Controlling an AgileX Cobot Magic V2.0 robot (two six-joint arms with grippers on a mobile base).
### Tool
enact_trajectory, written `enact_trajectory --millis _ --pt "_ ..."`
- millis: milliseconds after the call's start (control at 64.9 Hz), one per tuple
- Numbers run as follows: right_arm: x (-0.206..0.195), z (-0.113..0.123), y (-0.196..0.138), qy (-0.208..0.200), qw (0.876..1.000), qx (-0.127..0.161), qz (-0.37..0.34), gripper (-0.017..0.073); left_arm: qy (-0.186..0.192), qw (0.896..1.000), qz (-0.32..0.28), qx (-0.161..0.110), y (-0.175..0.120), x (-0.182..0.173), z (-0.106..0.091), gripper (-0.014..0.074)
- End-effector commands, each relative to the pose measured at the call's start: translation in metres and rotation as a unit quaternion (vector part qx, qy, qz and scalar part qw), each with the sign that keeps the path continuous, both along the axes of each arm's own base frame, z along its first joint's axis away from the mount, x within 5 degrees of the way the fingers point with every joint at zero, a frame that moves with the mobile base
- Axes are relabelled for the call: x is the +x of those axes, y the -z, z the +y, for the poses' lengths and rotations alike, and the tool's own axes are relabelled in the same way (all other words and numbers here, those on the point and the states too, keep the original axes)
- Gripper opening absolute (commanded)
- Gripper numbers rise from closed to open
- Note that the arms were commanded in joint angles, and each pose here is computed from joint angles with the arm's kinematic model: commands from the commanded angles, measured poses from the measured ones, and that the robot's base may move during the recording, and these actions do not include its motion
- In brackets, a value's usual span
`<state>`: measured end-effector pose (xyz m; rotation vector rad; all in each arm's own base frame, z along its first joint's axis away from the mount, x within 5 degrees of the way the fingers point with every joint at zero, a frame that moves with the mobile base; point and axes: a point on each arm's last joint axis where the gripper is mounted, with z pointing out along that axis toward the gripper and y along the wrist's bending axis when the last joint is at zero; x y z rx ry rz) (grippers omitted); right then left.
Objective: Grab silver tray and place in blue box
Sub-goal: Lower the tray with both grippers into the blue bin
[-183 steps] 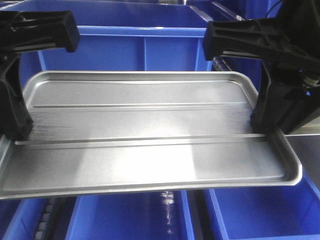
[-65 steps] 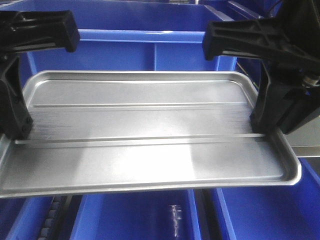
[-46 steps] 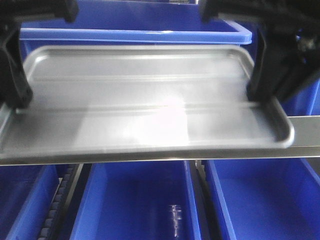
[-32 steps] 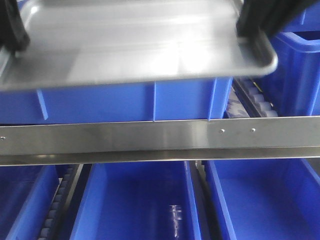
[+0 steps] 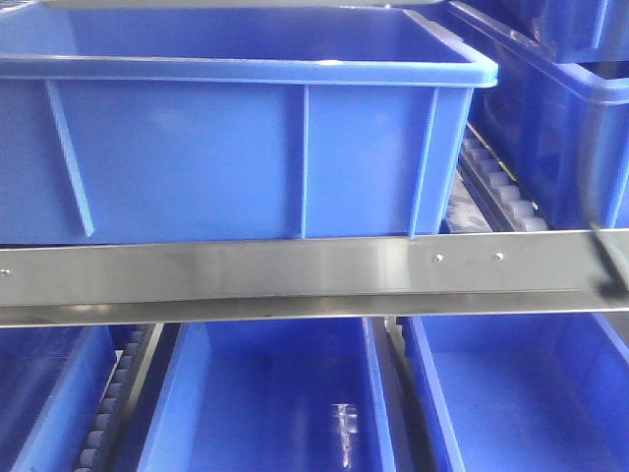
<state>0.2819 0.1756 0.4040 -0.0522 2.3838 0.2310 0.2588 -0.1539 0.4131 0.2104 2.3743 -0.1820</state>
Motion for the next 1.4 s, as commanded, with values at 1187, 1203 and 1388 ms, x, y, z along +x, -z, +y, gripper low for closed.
enact_trajectory --millis 1187,1203,1388 --pt "0.094 0.003 -0.024 -0.02 0.982 0.125 -0.137 0.0059 -0.008 0.993 -0.07 -0.097 -0.009 0.099 -0.01 -0.0015" --pt "0.094 0.003 -0.024 -0.02 0.983 0.125 -0.136 0.0059 -0.008 0.993 -0.07 -0.097 -0.009 0.099 -0.01 -0.0015" --pt "0.098 0.005 -0.017 -0.02 0.985 0.12 -0.126 0.0059 -0.008 0.993 -0.07 -0.097 -0.009 0.099 -0.01 -0.0015"
